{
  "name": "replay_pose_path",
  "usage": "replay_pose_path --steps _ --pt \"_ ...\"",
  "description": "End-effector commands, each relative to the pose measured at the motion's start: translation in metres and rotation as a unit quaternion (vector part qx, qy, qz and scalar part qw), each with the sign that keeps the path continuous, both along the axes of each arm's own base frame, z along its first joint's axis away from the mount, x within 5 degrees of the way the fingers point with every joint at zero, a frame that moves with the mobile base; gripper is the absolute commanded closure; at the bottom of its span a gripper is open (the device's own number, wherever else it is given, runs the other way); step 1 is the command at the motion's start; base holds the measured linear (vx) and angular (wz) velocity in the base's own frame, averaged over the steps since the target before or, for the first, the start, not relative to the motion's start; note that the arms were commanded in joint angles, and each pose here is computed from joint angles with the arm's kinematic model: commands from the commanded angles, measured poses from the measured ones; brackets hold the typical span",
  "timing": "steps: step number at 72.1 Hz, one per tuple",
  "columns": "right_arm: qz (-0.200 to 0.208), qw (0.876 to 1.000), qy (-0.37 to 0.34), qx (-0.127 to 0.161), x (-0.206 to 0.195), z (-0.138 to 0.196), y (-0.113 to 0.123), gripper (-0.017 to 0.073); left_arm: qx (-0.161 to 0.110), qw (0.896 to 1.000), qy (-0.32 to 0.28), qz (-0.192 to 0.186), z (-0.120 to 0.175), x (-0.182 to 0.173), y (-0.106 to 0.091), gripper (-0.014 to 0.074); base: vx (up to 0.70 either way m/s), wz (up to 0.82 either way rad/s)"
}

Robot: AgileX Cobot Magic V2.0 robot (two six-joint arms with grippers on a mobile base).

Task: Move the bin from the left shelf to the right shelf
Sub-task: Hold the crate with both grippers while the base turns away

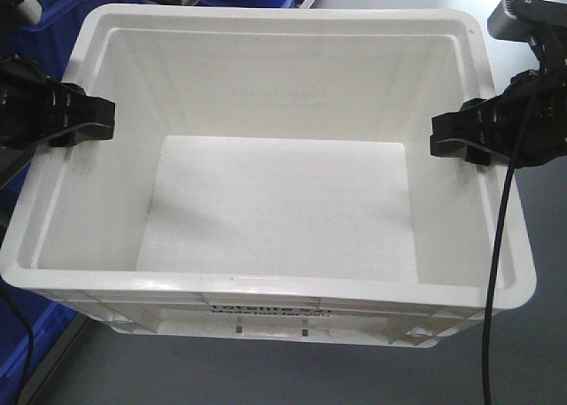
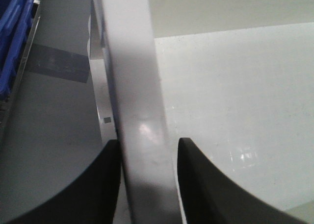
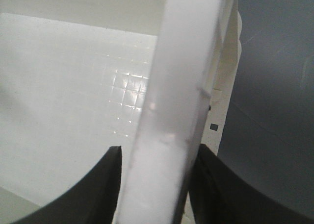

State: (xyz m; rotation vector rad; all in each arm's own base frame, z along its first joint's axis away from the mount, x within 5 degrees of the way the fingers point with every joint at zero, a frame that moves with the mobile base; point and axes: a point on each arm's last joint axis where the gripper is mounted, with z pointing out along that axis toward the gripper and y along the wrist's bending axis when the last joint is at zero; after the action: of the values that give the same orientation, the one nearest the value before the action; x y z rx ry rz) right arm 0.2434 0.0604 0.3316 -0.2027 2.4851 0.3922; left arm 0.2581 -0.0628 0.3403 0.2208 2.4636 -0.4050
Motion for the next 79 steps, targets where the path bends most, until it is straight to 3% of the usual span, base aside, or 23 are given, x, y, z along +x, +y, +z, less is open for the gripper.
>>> replay_pose_path --steps 1,79 --pt "-0.006 0.997 -0.081 0.006 0.0015 0.0248 -0.0020 0.0564 -0.025 0.997 -0.075 -0.008 0.0284 -0.0056 -0.0035 0.0591 0.13 -0.45" --pt "-0.005 0.997 -0.081 0.006 0.0014 0.0248 -0.0020 0.0564 -0.025 0.997 -0.075 -0.008 0.0284 -0.0056 -0.0035 0.0591 0.20 -0.61"
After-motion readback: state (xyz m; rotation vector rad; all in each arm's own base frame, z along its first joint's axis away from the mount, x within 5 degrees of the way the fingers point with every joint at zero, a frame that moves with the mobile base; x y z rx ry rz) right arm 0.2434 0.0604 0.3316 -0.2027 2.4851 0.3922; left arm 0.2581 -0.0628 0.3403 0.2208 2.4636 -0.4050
